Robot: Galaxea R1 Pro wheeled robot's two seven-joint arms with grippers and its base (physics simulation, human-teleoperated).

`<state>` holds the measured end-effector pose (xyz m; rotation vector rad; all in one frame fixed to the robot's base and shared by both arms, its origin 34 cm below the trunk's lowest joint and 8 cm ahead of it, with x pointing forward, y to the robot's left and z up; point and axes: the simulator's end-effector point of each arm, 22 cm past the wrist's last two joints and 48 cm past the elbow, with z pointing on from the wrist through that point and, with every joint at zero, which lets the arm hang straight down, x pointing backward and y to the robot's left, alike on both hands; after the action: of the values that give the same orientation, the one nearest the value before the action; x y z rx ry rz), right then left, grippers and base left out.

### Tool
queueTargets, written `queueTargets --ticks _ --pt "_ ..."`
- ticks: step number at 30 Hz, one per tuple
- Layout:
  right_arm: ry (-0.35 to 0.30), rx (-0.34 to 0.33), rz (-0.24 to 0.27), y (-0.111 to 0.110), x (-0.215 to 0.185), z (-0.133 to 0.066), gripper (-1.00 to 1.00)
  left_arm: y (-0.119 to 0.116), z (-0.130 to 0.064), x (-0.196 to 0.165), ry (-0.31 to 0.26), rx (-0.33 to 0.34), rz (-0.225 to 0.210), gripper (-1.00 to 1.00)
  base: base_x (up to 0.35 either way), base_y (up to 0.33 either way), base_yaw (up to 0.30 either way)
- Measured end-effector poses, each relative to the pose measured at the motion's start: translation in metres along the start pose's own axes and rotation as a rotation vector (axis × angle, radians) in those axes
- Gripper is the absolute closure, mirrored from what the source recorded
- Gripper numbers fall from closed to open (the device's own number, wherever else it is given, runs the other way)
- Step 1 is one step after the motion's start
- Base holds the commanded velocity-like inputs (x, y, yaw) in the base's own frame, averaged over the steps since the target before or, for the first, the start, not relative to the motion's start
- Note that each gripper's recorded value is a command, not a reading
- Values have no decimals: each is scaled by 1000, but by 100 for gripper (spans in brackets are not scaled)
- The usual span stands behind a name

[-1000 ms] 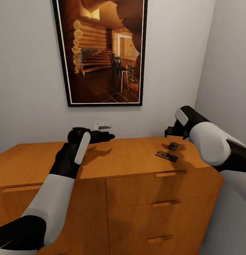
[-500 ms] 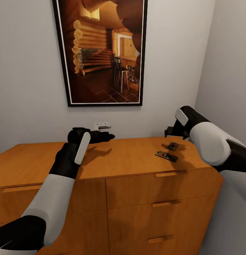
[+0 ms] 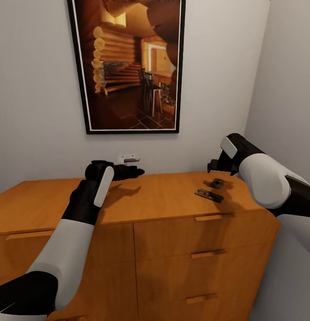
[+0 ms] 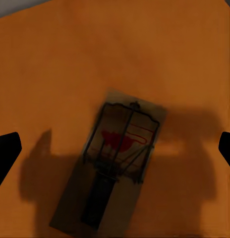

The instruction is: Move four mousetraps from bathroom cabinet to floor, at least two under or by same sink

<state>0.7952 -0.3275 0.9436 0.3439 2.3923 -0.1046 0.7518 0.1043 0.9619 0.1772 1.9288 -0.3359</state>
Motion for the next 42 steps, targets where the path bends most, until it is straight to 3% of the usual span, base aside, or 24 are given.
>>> queueTargets --ticks 42 --pt "0 0 0 0 0 0 -100 1 1 2 5 -2 0 -100 -11 0 0"
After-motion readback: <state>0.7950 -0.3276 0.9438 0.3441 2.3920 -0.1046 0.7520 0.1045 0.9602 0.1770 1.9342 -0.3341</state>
